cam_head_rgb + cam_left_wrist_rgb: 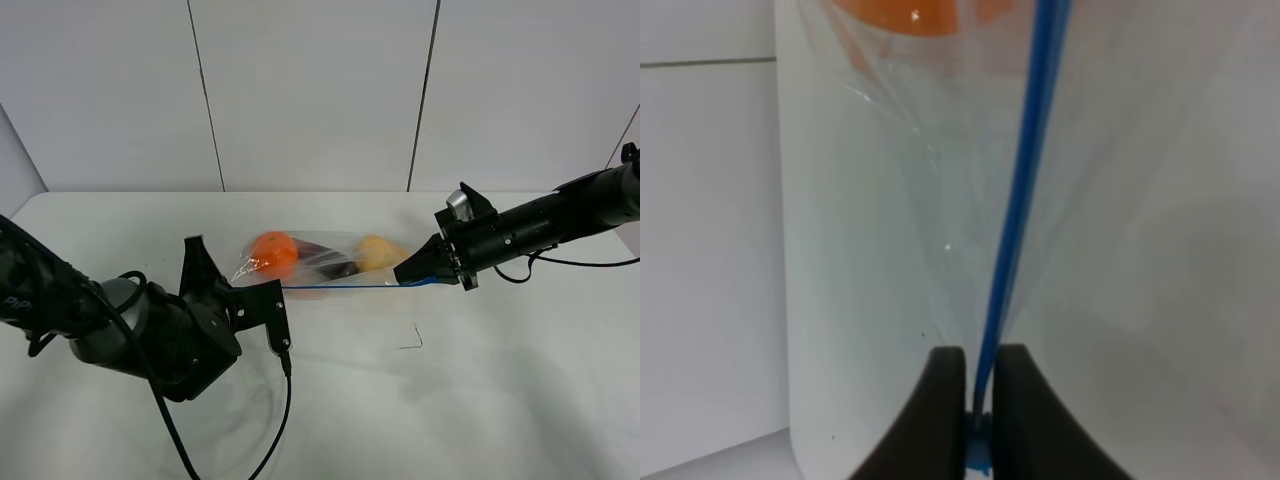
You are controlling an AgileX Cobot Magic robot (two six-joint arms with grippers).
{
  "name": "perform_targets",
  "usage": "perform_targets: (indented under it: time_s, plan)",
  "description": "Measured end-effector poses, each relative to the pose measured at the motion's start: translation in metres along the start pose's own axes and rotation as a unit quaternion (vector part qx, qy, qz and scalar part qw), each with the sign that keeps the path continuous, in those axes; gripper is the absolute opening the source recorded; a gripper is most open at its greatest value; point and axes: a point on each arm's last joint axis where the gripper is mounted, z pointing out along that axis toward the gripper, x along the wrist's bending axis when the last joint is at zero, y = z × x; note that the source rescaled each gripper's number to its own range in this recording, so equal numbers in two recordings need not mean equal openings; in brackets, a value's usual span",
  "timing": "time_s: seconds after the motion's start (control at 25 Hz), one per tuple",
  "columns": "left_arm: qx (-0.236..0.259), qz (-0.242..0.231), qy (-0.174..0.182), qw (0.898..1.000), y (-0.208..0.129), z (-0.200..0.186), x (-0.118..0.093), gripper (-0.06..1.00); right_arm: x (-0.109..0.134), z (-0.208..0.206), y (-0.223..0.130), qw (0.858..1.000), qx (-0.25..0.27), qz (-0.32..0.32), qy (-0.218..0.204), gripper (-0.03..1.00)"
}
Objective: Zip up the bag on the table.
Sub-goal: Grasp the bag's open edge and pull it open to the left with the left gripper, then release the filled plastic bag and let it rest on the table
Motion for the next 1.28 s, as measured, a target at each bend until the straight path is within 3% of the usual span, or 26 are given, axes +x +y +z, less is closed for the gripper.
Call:
perform_targets:
  time_s: [0.08,0.28,0.4,0.68,1.28]
  plan:
    - [0.007,-0.006,0.001,1.000,-0.002,0.001,0.001,0.10,0.000,0.000,-0.001,1.000,0.003,-0.001,-0.002,0.00]
    - [0.021,-0.034,0.007,0.999,-0.006,0.003,0.003,0.56,-0.001,-0.001,-0.001,1.000,0.007,-0.003,-0.005,0.00]
    - [0.025,-0.054,0.029,0.998,-0.007,0.002,0.006,0.73,-0.001,-0.001,-0.001,1.000,0.008,-0.003,-0.006,0.00]
    - [0.048,-0.062,0.077,0.994,-0.012,0.001,0.015,0.79,-0.001,-0.001,-0.001,1.000,0.008,-0.003,-0.006,0.00]
    - [0.049,-0.063,0.078,0.994,-0.012,0.001,0.015,0.79,-0.001,-0.001,-0.001,1.000,0.008,-0.003,-0.006,0.00]
